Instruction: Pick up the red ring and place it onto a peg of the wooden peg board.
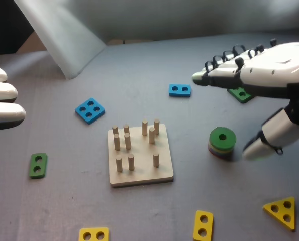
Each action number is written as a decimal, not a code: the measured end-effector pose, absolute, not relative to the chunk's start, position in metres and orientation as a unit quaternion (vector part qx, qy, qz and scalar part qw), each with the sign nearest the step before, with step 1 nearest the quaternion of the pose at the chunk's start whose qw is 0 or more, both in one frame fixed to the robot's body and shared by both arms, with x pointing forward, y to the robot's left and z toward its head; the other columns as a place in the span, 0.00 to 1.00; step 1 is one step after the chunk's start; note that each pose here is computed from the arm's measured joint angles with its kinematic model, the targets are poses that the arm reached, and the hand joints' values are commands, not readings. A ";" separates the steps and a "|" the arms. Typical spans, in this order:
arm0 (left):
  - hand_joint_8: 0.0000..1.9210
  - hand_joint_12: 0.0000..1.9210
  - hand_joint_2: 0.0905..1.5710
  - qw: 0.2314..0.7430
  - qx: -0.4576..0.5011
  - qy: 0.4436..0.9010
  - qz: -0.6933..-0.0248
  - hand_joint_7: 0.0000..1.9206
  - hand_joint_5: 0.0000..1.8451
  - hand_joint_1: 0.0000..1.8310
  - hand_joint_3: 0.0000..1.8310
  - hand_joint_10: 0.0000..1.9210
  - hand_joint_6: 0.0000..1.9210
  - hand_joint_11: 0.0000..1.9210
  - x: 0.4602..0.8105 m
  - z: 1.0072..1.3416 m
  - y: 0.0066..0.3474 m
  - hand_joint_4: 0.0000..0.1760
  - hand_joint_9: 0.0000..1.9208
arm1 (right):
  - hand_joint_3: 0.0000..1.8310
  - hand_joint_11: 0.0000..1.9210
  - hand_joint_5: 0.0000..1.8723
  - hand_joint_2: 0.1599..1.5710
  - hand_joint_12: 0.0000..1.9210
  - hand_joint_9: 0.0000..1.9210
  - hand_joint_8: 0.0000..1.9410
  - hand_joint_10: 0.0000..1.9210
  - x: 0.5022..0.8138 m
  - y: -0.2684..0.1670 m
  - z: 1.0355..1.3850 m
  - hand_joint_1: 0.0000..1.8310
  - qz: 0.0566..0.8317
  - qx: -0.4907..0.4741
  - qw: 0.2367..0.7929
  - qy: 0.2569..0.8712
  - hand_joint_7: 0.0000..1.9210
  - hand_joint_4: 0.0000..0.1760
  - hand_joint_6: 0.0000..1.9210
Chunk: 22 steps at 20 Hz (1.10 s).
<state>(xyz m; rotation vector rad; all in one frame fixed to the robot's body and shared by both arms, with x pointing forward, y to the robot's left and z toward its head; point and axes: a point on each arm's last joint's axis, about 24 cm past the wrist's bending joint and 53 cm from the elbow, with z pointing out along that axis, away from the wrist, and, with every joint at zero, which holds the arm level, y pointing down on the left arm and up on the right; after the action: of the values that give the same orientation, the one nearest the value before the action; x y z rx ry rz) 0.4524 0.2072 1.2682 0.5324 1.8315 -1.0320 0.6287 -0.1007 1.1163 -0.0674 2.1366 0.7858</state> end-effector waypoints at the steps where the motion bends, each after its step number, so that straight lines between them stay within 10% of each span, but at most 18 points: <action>1: 0.00 0.15 0.82 0.467 0.217 0.747 -0.421 0.12 0.15 0.00 0.00 0.00 0.00 0.00 0.452 1.268 0.207 0.00 0.09 | 0.01 0.01 0.02 0.50 0.01 0.00 0.00 0.00 0.632 -0.102 1.115 0.53 0.310 -0.025 0.420 0.852 0.00 0.00 0.01; 9: 0.00 0.25 0.80 0.466 0.214 0.748 -0.423 0.16 0.17 0.03 0.00 0.01 0.00 0.00 0.452 1.268 0.207 0.00 0.13 | 0.00 0.00 0.15 0.50 0.25 0.06 0.01 0.01 0.638 -0.095 1.097 0.48 0.312 -0.037 0.409 0.857 0.08 0.00 0.02; 22: 0.00 0.26 0.80 0.465 0.211 0.748 -0.425 0.18 0.18 0.03 0.00 0.00 0.00 0.00 0.453 1.269 0.207 0.00 0.15 | 0.00 0.00 0.27 0.54 0.22 0.06 0.00 0.00 0.654 -0.093 1.062 0.58 0.286 -0.050 0.400 0.869 0.08 0.00 0.02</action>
<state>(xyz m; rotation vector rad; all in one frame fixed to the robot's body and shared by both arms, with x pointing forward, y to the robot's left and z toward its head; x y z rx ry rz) 0.4525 0.2072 1.2687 0.5182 1.8358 -1.0432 0.6541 -0.0932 1.0625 -0.1267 2.1985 0.7237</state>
